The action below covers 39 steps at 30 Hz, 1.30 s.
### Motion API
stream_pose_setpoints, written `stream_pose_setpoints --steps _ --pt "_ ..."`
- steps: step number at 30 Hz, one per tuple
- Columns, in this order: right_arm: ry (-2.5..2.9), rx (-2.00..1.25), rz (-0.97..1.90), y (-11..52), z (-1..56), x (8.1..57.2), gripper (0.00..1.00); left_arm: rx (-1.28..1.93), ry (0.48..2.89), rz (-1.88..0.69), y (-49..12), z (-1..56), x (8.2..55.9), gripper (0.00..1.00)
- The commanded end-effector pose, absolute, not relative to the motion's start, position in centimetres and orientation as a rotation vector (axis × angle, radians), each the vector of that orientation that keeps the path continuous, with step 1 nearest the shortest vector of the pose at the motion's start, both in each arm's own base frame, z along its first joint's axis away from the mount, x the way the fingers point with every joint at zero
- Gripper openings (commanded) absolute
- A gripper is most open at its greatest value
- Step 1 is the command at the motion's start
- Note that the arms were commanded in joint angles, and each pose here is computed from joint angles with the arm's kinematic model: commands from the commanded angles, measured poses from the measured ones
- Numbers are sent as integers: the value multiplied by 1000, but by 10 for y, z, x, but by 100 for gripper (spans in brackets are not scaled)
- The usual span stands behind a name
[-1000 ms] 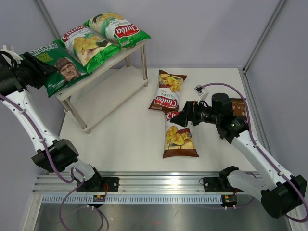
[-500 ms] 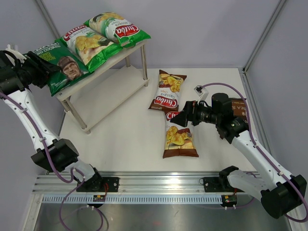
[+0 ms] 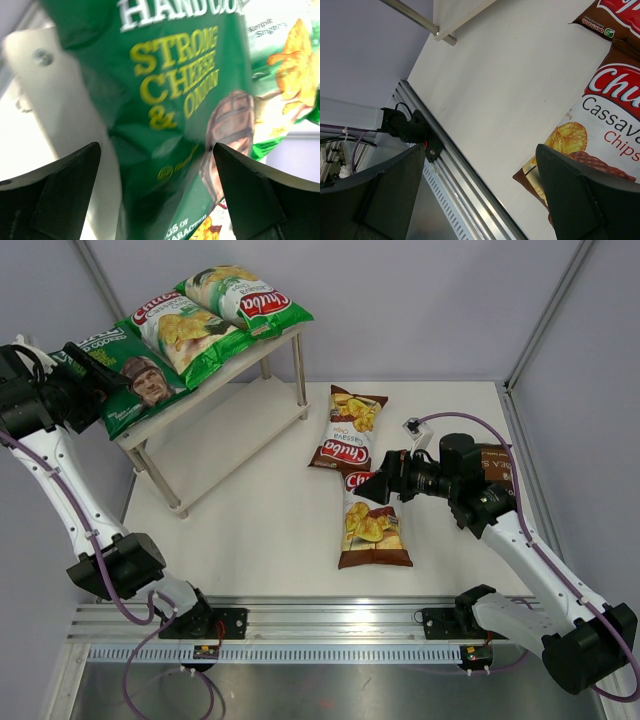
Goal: Place and organize the chips bags onto the shelf
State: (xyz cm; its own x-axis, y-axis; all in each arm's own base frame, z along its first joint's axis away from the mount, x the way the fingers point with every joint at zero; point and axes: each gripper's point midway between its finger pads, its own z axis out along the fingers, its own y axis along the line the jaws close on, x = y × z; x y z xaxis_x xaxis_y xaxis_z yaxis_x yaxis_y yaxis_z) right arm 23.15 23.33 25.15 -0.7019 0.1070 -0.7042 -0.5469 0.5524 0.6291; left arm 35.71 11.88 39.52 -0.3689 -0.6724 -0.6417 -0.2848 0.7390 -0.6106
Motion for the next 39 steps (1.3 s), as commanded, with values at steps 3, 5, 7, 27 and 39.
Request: stream_pose_setpoints --steps 3,5,7,27,39 --pt "2053 -376 1107 230 257 238 99 -764 1895 -257 134 424 327 99" --pt "2062 -370 1083 228 255 239 99 -782 1862 -190 136 434 312 99" --pt "2074 -352 1049 224 251 242 99 -786 1827 -144 137 445 301 99" --pt "2169 243 547 143 181 275 99 123 1879 -663 -108 440 228 99" --pt "2271 315 695 153 113 243 100 393 1992 -1158 -197 290 180 99"
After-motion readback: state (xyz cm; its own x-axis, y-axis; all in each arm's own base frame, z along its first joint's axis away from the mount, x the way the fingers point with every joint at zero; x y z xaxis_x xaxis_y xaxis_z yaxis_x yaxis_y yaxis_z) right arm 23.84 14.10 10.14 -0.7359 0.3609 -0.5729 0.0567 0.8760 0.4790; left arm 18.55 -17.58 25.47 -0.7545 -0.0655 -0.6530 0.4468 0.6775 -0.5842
